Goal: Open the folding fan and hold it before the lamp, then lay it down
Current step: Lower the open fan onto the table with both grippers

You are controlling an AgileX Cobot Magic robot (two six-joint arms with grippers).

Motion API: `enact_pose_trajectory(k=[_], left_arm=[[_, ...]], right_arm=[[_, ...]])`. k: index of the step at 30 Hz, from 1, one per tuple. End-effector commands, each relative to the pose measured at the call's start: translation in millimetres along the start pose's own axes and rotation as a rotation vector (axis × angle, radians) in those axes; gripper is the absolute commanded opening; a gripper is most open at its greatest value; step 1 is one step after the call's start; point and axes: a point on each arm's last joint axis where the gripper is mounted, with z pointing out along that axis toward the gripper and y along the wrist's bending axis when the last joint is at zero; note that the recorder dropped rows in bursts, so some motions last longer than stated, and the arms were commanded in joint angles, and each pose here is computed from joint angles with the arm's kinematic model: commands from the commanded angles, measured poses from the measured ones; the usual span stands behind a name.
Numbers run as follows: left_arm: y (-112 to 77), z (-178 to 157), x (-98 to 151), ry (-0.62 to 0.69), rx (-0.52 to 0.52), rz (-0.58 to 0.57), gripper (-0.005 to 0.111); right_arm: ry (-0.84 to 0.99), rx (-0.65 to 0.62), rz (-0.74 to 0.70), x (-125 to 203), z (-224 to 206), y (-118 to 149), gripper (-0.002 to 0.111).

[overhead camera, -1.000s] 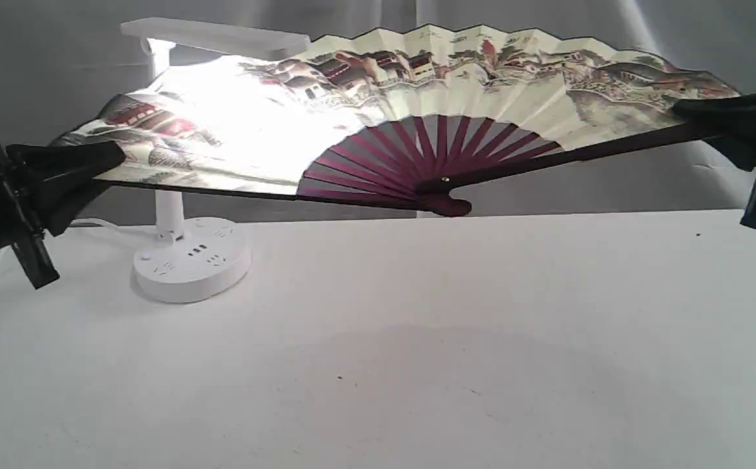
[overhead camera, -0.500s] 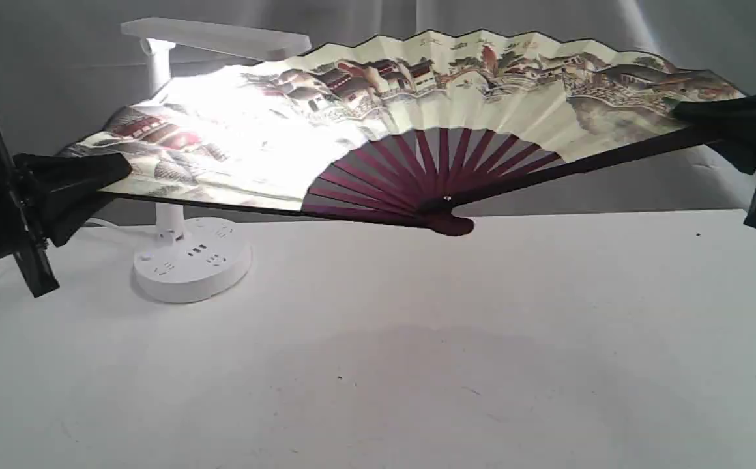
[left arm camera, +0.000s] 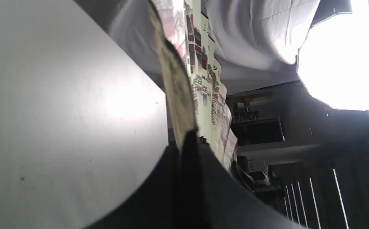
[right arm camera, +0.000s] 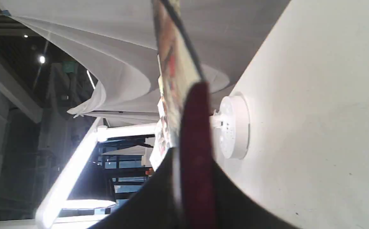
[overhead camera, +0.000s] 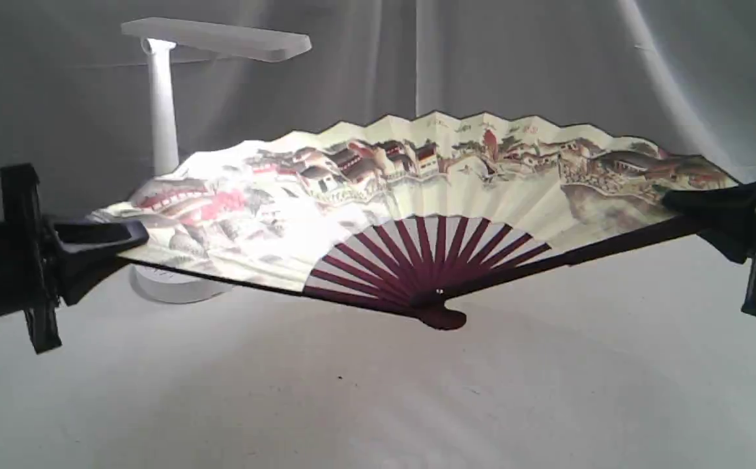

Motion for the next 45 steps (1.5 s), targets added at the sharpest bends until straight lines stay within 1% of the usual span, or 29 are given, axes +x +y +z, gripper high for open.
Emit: enact_pose_trajectory(k=[1,3,4,6,8,9,12,16,19,20,22,28,34,38,39,42,44,45], left_arm=[[37.1,-2,-2,-0.069,-0.111,-0.013,0.000],[49.6,-1,2,-0.064,-0.129,0.021,0.000],[56.7,0,4,-0.064,-0.130,0.016,0.000],[64.0,1,7,-0.063,-0.112,0.000,0.000],[67.3,2,11,-0.039,-0.070,0.013,0.000],[68.8,2,14,-0.019,-0.055,0.020,0.000],[83.4,0,26,0.012,-0.090,0.004,0.000],[109.0,-4,40,-0.034,-0.133,-0.001,0.000],[124.8,-5,48,-0.058,-0.136,-0.045,0.000],[127.0,-5,50,-0.054,-0.129,-0.054,0.000],[138.4,-5,56,-0.034,-0.146,-0.088,0.000],[158.9,-4,64,-0.013,-0.180,-0.142,0.000],[161.6,-4,65,-0.011,-0.185,-0.126,0.001],[161.6,-4,65,-0.010,-0.185,-0.119,0.006],[161.6,-4,65,-0.010,-0.185,-0.119,0.010],[161.0,-4,65,-0.010,-0.184,-0.112,0.023],[160.4,-4,65,-0.011,-0.183,-0.108,0.031],[160.3,-3,64,-0.011,-0.182,-0.104,0.036]], right_arm=[[-0.056,0.023,-0.036,1,-13,-12,0.000],[-0.068,0.047,-0.046,6,-18,-22,0.000],[-0.082,0.073,-0.040,8,-20,-27,0.000],[-0.092,0.111,-0.066,12,-22,-35,0.000],[-0.084,0.124,-0.129,16,-23,-40,0.000],[-0.081,0.127,-0.135,18,-23,-41,0.000],[-0.084,0.170,-0.125,26,-25,-51,0.000],[-0.092,0.254,-0.149,35,-28,-66,0.000],[-0.095,0.338,-0.151,44,-33,-80,0.000],[-0.099,0.361,-0.149,46,-34,-83,0.000],[-0.101,0.402,-0.147,49,-36,-89,0.000],[-0.096,0.434,-0.131,56,-39,-95,0.000],[-0.097,0.439,-0.133,56,-39,-95,0.000],[-0.094,0.445,-0.153,56,-39,-96,0.002],[-0.096,0.454,-0.153,56,-39,-96,0.004],[-0.103,0.477,-0.153,55,-40,-98,0.016],[-0.103,0.481,-0.157,55,-40,-99,0.028],[-0.103,0.481,-0.160,55,-40,-99,0.032]])
